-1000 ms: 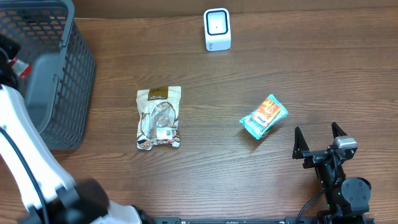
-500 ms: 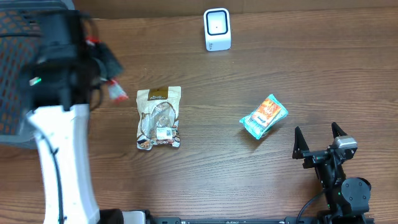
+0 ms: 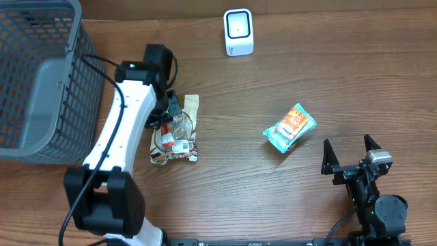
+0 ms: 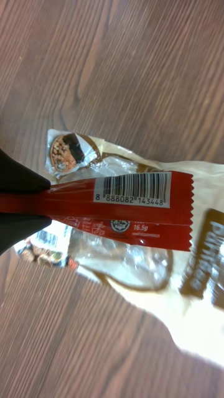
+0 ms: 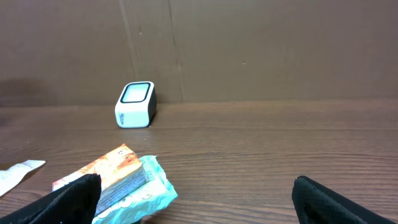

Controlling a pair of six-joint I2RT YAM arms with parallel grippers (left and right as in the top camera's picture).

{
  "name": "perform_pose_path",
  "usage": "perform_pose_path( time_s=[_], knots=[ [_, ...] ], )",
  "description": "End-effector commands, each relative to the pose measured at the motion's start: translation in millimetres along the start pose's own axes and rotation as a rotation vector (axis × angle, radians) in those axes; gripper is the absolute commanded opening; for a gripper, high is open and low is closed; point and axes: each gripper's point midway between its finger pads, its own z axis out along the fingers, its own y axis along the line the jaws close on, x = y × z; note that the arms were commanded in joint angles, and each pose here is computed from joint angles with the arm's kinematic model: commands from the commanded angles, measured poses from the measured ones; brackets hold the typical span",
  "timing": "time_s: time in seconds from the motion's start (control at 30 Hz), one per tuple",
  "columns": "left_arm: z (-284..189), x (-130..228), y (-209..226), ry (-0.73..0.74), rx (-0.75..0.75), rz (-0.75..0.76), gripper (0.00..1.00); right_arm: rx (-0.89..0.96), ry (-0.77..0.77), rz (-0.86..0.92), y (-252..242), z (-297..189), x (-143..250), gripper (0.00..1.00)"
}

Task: Scan the item barcode
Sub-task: 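Lift the Nescafe stick out and place it beside the PanTree bag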

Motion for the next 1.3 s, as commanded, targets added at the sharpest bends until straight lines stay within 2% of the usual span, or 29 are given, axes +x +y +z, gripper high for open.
perform_pose_path(
  time_s=[0.0, 0.3, 0.47, 0.63, 0.7, 0.8, 0.97, 1.1, 1.17, 1.27],
  knots=[
    [24, 10, 4, 0.05, -0.048, 0.001, 0.04, 0.007, -0.006, -0.001, -2, 0, 1, 1.0],
    [54, 15, -7, 0.079, -0.009, 0.023, 0.04, 0.007, -0.006, -0.001, -2, 0, 1, 1.0],
    [54, 16, -9, 0.08, 0.004, 0.064, 0.1, 0.007, -0.006, -0.001, -2, 0, 1, 1.0],
    [54, 17, -17, 0.09, 0.051, 0.119, 0.39, 0.007, -0.006, -0.001, -2, 0, 1, 1.0],
    [54, 17, -18, 0.09, 0.053, 0.118, 0.56, 0.007, -0.006, -0.001, -2, 0, 1, 1.0],
    [53, 17, -18, 0.09, 0.053, 0.128, 0.64, 0.007, -0.006, -0.001, -2, 0, 1, 1.0],
    [40, 10, -19, 0.07, 0.062, 0.145, 0.64, 0.007, -0.006, -0.001, -2, 0, 1, 1.0],
    [11, 1, -25, 0.02, 0.109, 0.143, 0.64, 0.007, -0.006, -0.001, -2, 0, 1, 1.0],
    [-7, -1, -37, -0.005, 0.188, 0.179, 0.64, 0.007, -0.006, -0.001, -2, 0, 1, 1.0],
    [-38, 6, -67, -0.035, 0.387, 0.295, 0.65, 0.007, -0.006, -0.001, -2, 0, 1, 1.0]
  ],
)
